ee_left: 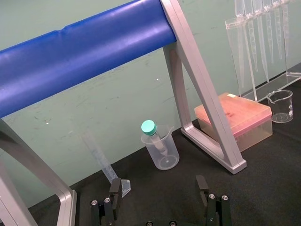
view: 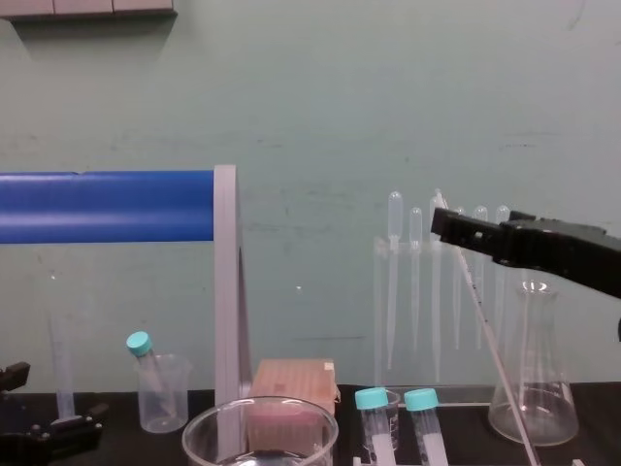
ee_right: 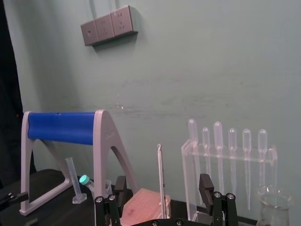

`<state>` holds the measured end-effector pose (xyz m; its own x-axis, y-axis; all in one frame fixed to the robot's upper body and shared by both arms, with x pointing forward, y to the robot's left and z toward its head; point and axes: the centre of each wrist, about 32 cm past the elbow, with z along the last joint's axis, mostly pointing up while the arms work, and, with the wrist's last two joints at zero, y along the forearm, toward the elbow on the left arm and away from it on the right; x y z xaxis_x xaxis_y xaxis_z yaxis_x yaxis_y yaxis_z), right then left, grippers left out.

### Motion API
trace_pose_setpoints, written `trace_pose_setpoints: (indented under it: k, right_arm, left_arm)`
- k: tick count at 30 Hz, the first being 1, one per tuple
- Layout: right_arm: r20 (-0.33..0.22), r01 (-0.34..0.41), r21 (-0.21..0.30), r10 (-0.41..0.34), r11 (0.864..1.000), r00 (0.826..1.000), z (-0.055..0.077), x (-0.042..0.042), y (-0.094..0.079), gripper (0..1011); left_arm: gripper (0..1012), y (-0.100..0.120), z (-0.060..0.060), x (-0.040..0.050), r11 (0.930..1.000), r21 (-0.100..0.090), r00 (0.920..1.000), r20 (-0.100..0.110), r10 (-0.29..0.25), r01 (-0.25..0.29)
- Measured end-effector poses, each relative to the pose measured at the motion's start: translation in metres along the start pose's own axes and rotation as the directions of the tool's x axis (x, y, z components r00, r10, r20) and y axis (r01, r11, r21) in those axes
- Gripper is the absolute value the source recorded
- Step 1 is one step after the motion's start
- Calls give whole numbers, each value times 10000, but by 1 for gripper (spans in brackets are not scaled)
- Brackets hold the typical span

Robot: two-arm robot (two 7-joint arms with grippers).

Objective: Hold the thermometer with one hand and immerse one end into the beaker, then reinsert it into the test tube rack.

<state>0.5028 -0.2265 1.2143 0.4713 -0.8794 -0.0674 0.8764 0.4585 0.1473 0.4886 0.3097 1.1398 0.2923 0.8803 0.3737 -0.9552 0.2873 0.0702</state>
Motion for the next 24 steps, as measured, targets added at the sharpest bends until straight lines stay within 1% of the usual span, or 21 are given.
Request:
trace_pose_setpoints:
  k: [6,9,19,24]
  right_arm:
    - [-68,166,-301,-168,9994,9998,-27,-71,38,1002]
    - [-116,259,-447,-264,9987,9996,-41,-85,59,1002]
    - [-270,421,-866,-446,9954,9986,-82,-74,139,1002]
    - [-237,411,-962,-436,9945,9988,-95,-69,157,1002]
  left_arm:
    - [1008,0,0,0,10000,0,10000,0,0,0]
    - [1008,0,0,0,10000,0,10000,0,0,0]
    - [1008,0,0,0,10000,1,10000,0,0,0]
    - [1008,0,0,0,10000,1,10000,0,0,0]
